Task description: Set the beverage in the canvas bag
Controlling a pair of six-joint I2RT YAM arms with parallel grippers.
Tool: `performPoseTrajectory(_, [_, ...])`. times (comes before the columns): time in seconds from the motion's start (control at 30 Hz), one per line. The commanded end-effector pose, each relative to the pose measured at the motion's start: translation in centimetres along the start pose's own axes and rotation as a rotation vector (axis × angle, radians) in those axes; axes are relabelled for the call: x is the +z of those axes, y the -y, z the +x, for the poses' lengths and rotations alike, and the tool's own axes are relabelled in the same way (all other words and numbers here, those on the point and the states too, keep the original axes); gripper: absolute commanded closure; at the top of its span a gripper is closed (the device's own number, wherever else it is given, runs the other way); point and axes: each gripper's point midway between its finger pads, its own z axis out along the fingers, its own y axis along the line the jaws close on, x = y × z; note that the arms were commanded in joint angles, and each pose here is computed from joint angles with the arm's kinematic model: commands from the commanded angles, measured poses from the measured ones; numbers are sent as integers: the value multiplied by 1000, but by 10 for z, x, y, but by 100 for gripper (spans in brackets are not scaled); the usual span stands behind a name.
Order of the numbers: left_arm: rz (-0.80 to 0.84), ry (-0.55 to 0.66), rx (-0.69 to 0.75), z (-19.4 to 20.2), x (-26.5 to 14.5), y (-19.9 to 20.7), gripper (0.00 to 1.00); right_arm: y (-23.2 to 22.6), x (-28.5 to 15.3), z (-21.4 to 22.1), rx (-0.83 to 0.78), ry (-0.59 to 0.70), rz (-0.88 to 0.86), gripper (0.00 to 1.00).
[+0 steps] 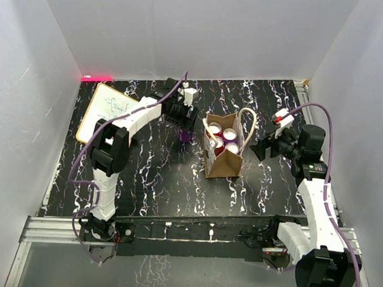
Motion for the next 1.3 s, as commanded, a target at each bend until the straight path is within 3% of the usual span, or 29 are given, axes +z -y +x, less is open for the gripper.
performPoseTrajectory(0.0, [33, 17, 12, -11, -11, 13, 24, 6, 0, -12, -42, 42, 18, 18])
performPoseTrajectory(0.33, [-37, 90, 117, -30, -39, 9, 63, 6, -1, -13, -44, 45, 20, 18])
performPoseTrajectory(0.5, [-66, 166, 183, -47, -69, 13, 97, 6, -1, -13, -44, 46, 19, 18])
performPoseTrajectory(0.53, [-74, 185, 195, -51, -77, 13, 100, 5, -1, -14, -45, 48, 18, 18])
performPoseTrajectory(0.8, [-145, 335, 239, -83, -133, 20, 100, -11, -6, -23, -52, 71, -63, 18])
performPoseTrajectory(1.0, [-140, 439, 245, -97, -175, 36, 100, -31, -26, -63, -139, 93, -169, 22])
performPoseTrajectory(1.27, [-42, 666, 292, -146, -243, 77, 100, -60, -23, -73, -210, 77, -308, 23])
